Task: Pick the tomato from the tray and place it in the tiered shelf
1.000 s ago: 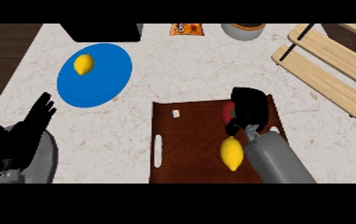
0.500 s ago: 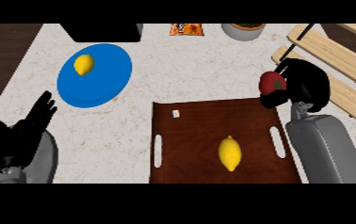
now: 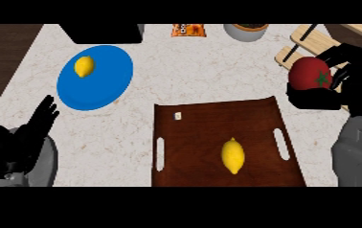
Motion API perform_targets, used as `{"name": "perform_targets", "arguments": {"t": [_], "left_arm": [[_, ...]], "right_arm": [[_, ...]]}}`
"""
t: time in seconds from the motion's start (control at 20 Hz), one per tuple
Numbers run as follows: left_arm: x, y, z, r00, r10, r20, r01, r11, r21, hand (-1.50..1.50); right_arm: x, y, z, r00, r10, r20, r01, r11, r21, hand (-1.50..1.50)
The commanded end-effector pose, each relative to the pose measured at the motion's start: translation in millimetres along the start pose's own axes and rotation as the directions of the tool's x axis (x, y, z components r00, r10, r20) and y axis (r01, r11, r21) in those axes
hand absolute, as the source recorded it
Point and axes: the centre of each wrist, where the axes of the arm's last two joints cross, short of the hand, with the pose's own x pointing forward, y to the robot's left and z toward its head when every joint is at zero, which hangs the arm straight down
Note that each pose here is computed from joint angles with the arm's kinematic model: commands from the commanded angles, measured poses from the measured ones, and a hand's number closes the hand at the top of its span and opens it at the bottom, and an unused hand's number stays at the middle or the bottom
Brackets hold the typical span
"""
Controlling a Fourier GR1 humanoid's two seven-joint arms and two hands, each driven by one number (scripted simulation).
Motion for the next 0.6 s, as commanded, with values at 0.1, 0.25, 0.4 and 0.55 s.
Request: {"name": "perform_targets", "arguments": {"t": [0.1, 0.25, 0.4, 0.55], "left_arm": [[2.5, -0.2, -2.7, 1.000, -0.013, 0.019, 0.013, 1.000, -0.013, 0.00], [6.4, -2.4, -0.7, 1.000, -0.007, 0.014, 0.007, 1.000, -0.015, 0.00], [-2.0, 8.5, 2.3, 1.000, -0.004, 0.004, 0.004, 1.000, -0.017, 0.00], [15.1, 13.2, -0.9, 1.000, 0.003, 0.002, -0.003, 1.000, -0.023, 0.00]], "right_arm": [[15.8, -67.5, 38.5, 0.993, -0.120, 0.004, 0.119, 0.984, -0.131, 1.50], [6.8, -88.5, 40.6, 0.993, -0.118, 0.026, 0.120, 0.981, -0.152, 1.50], [19.3, -114.2, 31.9, 0.993, -0.113, 0.036, 0.118, 0.969, -0.215, 1.50], [31.6, -129.6, 15.0, 0.993, -0.117, 0.006, 0.115, 0.957, -0.266, 1.50]]}}
